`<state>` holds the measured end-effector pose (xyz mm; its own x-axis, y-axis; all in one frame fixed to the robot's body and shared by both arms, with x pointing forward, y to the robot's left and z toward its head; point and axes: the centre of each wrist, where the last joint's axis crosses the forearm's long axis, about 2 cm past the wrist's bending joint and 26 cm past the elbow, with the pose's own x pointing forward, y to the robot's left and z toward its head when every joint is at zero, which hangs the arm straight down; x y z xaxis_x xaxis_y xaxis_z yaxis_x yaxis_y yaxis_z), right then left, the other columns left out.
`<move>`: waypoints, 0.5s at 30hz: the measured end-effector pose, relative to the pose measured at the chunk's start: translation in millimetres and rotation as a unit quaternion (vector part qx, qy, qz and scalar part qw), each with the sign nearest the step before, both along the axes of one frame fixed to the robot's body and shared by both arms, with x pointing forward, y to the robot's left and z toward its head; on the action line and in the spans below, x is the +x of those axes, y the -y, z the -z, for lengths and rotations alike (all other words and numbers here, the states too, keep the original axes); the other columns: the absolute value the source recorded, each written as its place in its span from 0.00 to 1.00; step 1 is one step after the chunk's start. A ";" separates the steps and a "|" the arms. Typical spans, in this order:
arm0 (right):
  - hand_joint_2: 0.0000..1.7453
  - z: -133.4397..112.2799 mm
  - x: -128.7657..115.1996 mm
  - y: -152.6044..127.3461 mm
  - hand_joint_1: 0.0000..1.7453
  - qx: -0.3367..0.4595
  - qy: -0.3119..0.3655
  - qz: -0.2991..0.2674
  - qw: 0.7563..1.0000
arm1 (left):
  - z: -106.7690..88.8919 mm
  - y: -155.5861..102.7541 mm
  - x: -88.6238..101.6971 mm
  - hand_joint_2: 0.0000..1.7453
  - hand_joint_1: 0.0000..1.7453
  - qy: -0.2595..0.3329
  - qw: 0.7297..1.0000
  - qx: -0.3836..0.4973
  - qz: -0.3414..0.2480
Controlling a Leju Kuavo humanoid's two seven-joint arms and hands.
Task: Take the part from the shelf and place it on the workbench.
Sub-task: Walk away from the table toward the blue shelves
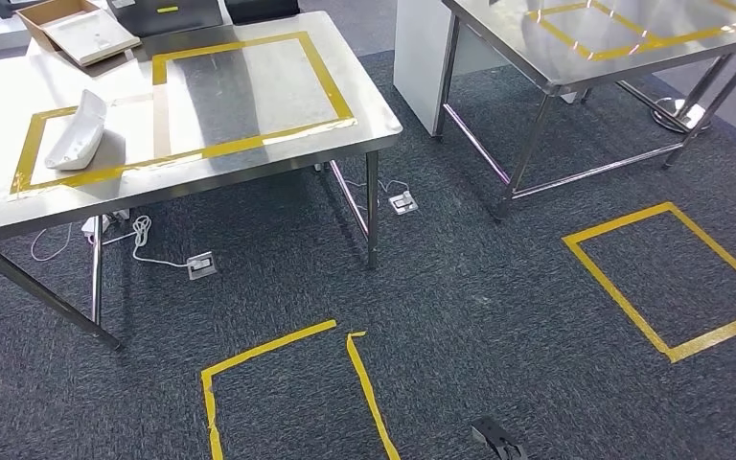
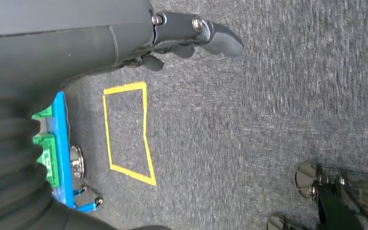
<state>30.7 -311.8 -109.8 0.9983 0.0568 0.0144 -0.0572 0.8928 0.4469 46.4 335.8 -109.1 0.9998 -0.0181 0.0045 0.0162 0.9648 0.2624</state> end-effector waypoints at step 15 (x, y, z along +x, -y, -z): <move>1.00 -0.6 -9.3 10.2 0.00 -0.006 0.046 0.015 0.999 | 2.4 17.7 -17.2 1.00 0.00 0.039 0.998 -0.050 0.011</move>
<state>21.5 -322.0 -109.2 0.9941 0.0280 0.1050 -0.0709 0.8995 0.4311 29.3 318.1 -111.5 0.9957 -0.0361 0.0856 0.0215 0.9859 0.1661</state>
